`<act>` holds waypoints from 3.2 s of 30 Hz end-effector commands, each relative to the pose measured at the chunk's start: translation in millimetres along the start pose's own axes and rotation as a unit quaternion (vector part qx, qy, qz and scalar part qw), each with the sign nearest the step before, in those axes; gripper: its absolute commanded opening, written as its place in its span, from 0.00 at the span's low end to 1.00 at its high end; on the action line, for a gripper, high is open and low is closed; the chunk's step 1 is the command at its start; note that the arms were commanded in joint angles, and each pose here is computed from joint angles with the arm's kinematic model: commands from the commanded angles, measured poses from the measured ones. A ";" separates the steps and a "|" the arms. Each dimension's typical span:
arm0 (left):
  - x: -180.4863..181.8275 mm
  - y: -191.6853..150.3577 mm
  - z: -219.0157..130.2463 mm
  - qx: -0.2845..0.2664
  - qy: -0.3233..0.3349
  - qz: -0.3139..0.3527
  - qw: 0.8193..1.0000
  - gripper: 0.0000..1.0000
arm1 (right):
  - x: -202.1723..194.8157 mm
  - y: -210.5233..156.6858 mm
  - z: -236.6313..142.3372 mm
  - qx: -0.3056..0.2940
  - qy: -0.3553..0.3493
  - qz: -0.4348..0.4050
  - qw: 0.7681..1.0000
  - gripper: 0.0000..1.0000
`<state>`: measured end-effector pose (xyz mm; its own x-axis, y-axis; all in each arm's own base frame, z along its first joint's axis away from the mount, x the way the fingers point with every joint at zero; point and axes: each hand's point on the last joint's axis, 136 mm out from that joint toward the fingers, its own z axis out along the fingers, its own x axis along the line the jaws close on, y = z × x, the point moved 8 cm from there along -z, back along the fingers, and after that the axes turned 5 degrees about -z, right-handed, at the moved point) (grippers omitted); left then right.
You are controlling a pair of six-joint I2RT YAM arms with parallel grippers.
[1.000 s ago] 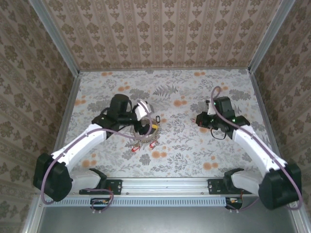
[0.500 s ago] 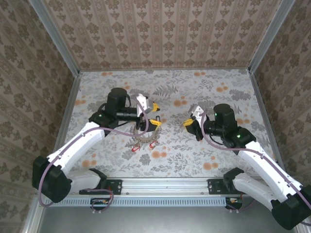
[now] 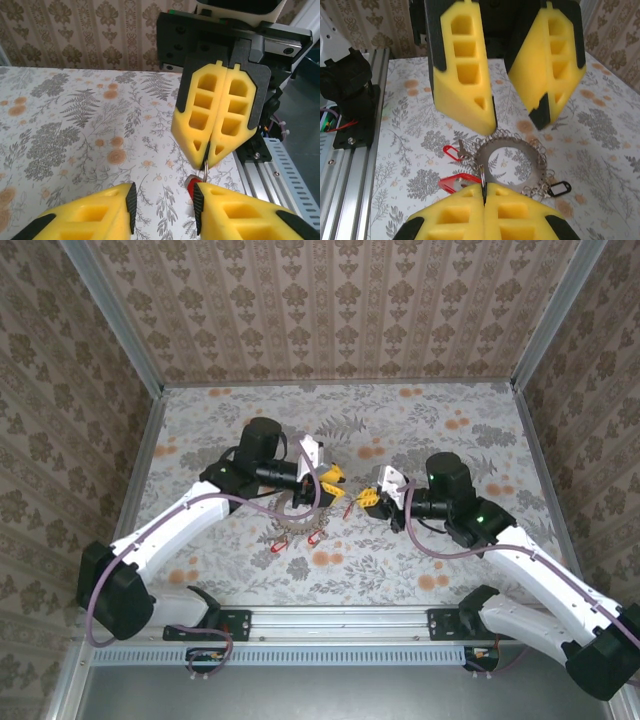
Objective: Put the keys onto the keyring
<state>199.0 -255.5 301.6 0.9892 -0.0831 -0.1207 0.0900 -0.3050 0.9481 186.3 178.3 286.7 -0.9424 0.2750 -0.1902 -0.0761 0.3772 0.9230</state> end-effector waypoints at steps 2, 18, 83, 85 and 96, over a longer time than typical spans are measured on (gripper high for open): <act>-6.7 2.6 3.4 0.008 -0.038 0.010 0.999 0.33 | -3.2 19.1 1.6 -0.037 0.008 -0.019 0.999 0.00; -10.2 3.2 6.6 0.013 -0.046 0.021 0.999 0.28 | -5.6 22.8 1.6 -0.055 -0.002 -0.001 0.998 0.00; -17.3 11.7 6.9 0.010 -0.050 0.079 0.996 0.00 | 2.8 21.4 -1.9 -0.055 0.033 0.016 0.998 0.09; -16.8 10.4 7.4 0.012 -0.050 0.080 0.995 0.00 | 2.9 22.3 -3.0 -0.058 0.030 0.014 0.998 0.13; -16.0 6.8 7.6 0.018 -0.047 0.077 0.996 0.00 | 5.2 20.9 -5.3 -0.055 0.029 0.005 0.998 0.18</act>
<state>182.5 -260.2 304.0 0.9788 -0.2030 -0.0265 -0.0407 -0.3195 0.9467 186.0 183.9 296.4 -0.9560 0.2608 -0.1344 -0.0516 0.3014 0.9521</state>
